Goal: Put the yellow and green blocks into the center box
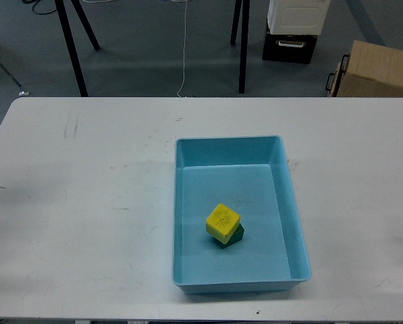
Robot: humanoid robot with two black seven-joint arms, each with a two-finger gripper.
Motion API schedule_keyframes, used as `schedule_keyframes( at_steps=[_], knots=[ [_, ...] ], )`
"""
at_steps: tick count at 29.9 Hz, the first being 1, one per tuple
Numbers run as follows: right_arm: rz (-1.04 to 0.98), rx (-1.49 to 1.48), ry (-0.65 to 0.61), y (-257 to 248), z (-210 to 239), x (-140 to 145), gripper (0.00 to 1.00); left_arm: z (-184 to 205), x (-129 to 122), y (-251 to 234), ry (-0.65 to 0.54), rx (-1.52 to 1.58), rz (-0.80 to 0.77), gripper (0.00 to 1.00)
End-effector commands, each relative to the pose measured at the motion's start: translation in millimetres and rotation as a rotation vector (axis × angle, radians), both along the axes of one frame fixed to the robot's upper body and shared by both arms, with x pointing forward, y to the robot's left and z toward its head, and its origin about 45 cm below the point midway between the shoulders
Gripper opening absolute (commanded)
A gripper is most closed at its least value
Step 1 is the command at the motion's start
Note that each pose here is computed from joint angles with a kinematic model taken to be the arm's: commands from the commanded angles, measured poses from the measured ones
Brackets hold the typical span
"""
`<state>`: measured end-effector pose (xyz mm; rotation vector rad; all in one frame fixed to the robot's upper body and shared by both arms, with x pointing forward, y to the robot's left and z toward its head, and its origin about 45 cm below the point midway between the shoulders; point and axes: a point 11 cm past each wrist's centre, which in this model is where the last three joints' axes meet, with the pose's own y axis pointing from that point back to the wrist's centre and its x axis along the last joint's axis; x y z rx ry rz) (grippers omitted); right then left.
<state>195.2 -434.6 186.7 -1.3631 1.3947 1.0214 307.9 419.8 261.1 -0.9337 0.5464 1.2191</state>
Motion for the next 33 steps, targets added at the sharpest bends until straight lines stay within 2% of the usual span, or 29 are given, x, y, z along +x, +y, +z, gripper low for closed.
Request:
schedule_keyframes(
  at_steps=[1, 5, 10, 17, 33],
  knots=[
    [-0.014, 0.034, 0.007, 7.6, -5.4, -10.5, 0.99, -22.4, -37.2, -14.9, 0.034, -0.089, 0.007, 0.98],
    [-0.050, 0.087, 0.023, 16.3, -18.2, -24.5, 0.99, -51.8, -73.0, -32.9, 0.103, -0.179, 0.020, 0.99],
    [-0.063, 0.130, 0.038, 27.7, -29.3, -31.5, 0.99, -74.9, -97.7, -41.4, 0.177, -0.235, 0.034, 0.99],
    [-0.047, 0.166, 0.067, 45.0, -33.8, -48.4, 0.99, -81.7, -132.7, -57.5, 0.225, -0.313, 0.041, 0.99],
    [-0.072, 0.136, 0.053, 34.5, -22.1, -57.4, 0.99, -87.6, -137.2, -68.9, 0.249, -0.333, 0.019, 0.99]
  ],
)
